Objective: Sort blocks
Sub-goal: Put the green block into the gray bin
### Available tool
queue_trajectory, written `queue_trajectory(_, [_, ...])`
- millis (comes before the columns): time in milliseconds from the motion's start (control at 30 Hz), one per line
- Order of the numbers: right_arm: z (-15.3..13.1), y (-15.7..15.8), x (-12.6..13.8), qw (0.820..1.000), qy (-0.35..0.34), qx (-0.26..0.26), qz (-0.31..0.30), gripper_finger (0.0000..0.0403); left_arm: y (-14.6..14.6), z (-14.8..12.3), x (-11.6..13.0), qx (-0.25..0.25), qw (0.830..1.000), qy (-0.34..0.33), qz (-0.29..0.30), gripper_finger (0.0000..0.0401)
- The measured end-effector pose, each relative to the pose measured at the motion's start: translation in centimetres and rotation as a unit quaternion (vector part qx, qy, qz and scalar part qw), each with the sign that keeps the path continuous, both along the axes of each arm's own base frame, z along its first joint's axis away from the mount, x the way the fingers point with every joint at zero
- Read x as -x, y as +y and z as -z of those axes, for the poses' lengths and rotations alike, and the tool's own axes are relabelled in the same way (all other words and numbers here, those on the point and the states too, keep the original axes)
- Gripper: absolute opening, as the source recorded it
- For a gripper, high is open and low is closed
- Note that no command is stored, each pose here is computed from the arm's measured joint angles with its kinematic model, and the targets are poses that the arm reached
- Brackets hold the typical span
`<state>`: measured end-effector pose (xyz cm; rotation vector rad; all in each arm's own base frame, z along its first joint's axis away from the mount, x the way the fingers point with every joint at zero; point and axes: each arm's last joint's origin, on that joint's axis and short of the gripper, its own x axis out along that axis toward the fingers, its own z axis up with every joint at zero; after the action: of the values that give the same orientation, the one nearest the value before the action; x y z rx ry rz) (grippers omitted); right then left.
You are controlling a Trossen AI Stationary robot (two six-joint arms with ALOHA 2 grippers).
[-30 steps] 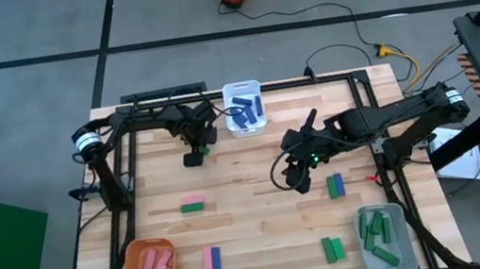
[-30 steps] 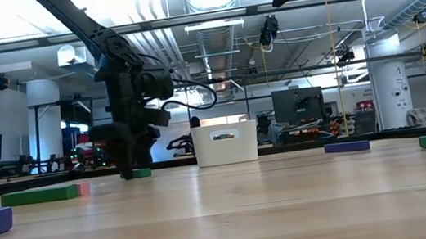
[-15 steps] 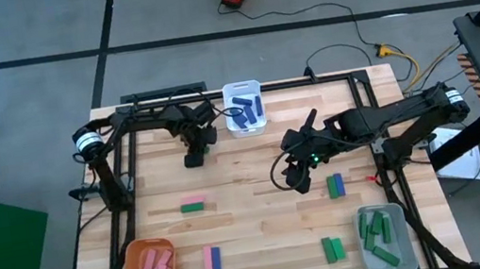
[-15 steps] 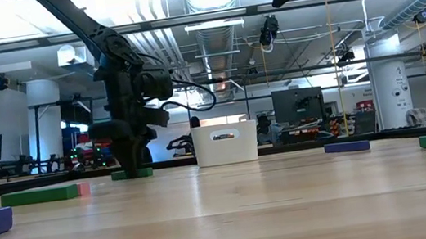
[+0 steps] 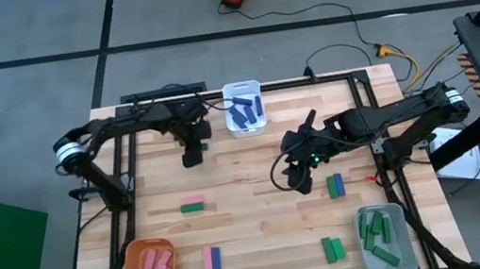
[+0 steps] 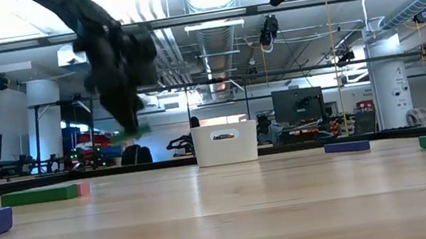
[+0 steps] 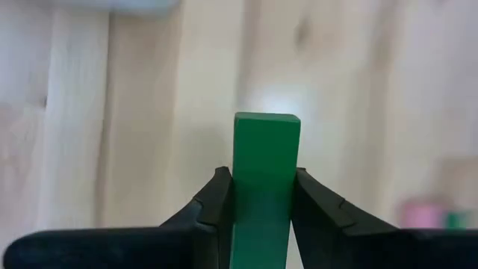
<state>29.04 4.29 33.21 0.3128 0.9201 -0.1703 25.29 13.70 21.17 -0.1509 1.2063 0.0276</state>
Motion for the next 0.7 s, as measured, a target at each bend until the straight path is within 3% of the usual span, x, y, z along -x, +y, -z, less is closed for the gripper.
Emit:
queue_trajectory(267, [-0.6, 0.6, -0.6, 0.988, -0.044, 0.087, -0.122, 0.0151, -3.4, -6.0, 0.0, 0.084, 0.989, -0.120, -0.033, 0.0083])
queue_trajectory(433, [-1.3, 0.8, -1.3, 0.973, -0.087, 0.134, -0.168, 0.0159, -6.4, -9.5, -1.2, 0.176, 0.967, -0.182, 0.014, 0.0084])
queue_trajectory(700, [-2.5, 2.1, -2.0, 0.944, -0.156, 0.207, -0.204, 0.0199, -11.7, -13.7, -4.3, 0.205, 0.947, -0.223, 0.112, 0.0084])
